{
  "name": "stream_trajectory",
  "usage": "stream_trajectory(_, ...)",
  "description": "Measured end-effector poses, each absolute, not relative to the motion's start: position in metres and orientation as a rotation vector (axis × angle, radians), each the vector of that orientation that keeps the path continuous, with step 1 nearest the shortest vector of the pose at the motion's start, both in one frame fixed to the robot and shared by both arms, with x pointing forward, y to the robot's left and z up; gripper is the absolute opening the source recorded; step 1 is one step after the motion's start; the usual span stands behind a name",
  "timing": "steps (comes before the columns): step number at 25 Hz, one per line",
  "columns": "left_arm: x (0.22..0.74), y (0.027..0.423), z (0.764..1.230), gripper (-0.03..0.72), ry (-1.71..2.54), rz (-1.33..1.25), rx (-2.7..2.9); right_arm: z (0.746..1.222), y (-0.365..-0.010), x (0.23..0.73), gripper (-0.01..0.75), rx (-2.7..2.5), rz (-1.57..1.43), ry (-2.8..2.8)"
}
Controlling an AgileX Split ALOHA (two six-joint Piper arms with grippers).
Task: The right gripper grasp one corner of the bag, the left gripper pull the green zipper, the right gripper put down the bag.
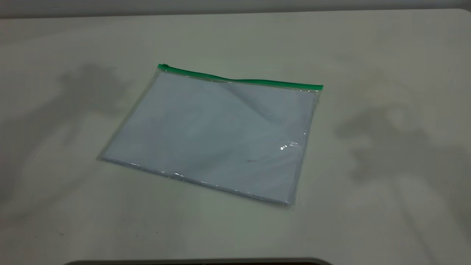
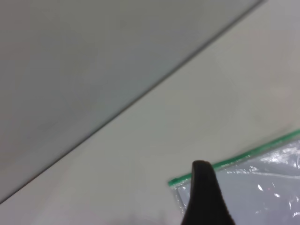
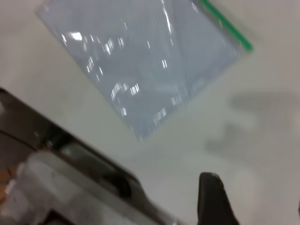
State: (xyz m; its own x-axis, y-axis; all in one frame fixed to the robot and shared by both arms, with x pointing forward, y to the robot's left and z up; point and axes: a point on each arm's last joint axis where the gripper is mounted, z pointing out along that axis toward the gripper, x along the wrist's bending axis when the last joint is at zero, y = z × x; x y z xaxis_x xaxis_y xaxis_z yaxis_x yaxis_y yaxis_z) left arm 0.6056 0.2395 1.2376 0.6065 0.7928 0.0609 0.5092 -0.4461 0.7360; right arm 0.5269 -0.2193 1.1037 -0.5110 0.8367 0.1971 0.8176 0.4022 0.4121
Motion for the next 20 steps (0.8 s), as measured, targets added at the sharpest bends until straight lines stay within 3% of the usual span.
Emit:
stream_trajectory(5,0.563,0.248,1.247,0.558,1.17,0.521,2.102,1.12,-0.219,0.474,0.452,1.598,0.581,2.522)
stream_trajectory(9,0.517,0.252,1.228,0.558,1.244,0.437,2.139,1.122,-0.226,0.43,0.437,1.632,0.576,2.458)
stream_trajectory(20,0.384,0.272,1.116,0.558,1.477,0.248,2.314,1.053,-0.272,0.321,0.436,1.73,0.474,2.303)
